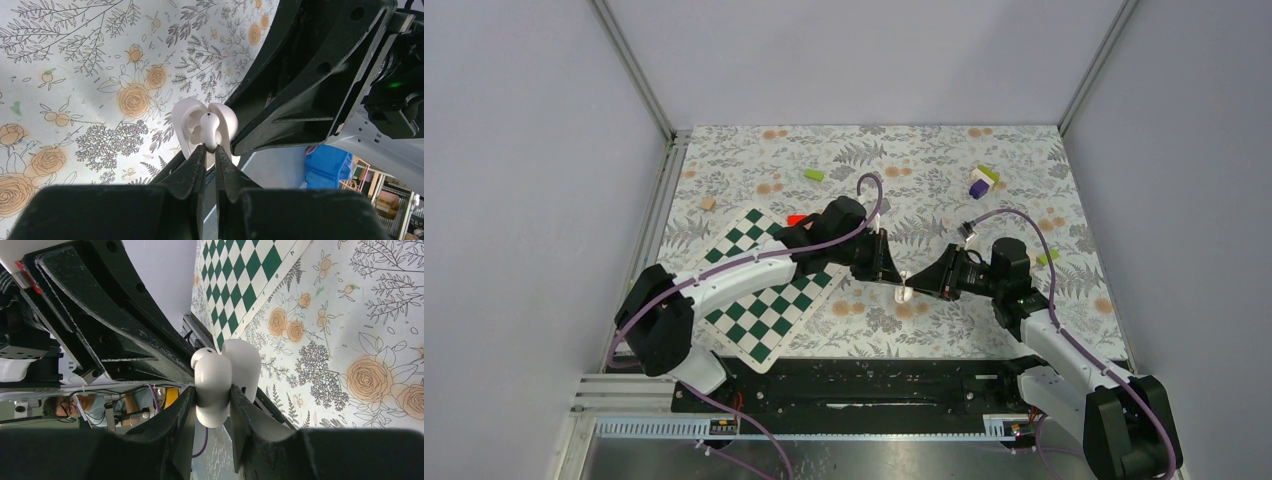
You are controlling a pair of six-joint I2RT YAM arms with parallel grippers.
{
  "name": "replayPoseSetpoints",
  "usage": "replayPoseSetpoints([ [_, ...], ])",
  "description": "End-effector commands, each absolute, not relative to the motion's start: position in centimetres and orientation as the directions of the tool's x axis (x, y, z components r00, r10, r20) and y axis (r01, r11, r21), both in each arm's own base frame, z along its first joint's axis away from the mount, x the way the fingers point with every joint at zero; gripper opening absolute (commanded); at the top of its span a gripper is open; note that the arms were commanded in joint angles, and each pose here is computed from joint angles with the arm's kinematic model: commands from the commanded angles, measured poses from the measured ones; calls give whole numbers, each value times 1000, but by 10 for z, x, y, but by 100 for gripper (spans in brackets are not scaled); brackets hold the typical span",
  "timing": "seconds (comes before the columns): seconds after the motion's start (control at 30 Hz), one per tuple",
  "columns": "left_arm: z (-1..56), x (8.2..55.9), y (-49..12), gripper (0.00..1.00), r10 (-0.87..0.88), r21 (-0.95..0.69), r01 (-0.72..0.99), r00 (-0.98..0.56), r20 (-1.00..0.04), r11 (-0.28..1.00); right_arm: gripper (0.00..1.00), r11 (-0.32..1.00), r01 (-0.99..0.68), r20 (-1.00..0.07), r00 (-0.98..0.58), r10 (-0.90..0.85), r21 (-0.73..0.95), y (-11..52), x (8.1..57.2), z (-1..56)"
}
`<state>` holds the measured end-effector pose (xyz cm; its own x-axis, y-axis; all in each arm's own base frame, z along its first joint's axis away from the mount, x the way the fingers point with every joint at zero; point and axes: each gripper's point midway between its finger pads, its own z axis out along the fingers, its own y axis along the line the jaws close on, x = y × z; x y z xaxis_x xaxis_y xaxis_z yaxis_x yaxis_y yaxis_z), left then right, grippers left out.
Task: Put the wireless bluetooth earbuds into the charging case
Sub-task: Insert the left earbud into the left side groove of the charging case.
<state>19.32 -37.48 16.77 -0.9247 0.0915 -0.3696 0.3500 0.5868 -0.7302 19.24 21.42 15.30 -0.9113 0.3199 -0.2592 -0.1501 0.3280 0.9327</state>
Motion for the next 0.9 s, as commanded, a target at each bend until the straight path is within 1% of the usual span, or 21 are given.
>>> replayPoseSetpoints([
  [0.0,184,193,-386,0,120,-737,404,-905,-408,542,0,298,-200,-292,-907,304,933,218,191,163],
  [0.33,177,193,-379,0,161,-687,432,-891,-424,584,0,298,-199,-291,-906,307,934,218,192,163],
  [0.87,175,191,-381,0,255,-655,485,-871,-420,579,0,296,-207,-298,-905,304,932,218,191,167],
])
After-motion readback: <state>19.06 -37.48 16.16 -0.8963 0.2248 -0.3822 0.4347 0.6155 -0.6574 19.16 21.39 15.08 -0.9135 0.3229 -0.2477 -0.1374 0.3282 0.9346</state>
